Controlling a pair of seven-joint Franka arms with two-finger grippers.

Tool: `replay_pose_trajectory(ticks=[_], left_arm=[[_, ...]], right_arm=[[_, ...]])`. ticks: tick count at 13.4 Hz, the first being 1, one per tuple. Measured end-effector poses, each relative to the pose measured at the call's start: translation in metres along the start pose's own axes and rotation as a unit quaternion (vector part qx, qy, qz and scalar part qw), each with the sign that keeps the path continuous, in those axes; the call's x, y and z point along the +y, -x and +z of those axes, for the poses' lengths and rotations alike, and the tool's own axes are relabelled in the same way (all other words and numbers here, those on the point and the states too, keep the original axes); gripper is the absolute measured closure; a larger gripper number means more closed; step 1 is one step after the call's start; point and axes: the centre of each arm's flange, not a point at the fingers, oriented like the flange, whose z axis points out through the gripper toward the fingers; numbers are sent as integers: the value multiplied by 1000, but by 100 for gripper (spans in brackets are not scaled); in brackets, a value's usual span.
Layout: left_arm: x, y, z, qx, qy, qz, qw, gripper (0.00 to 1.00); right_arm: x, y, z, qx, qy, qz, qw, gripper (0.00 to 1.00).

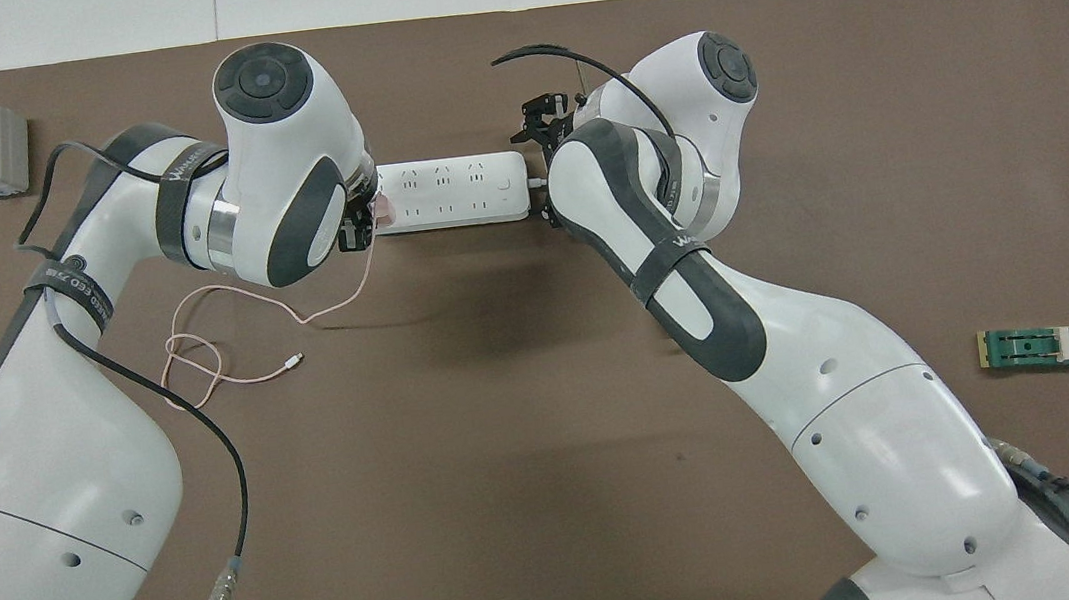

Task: Unplug charger and place it aside

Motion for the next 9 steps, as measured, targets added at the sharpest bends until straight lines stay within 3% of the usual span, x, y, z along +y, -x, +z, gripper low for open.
replay_pose_trajectory(ticks=[5,9], left_arm=[[0,0,0,0,0,5,1000,69],[0,0,0,0,0,6,1000,69]], right_arm=[[4,32,5,-11,7,-9,1000,0],[4,31,6,-10,8,-8,1000,0]])
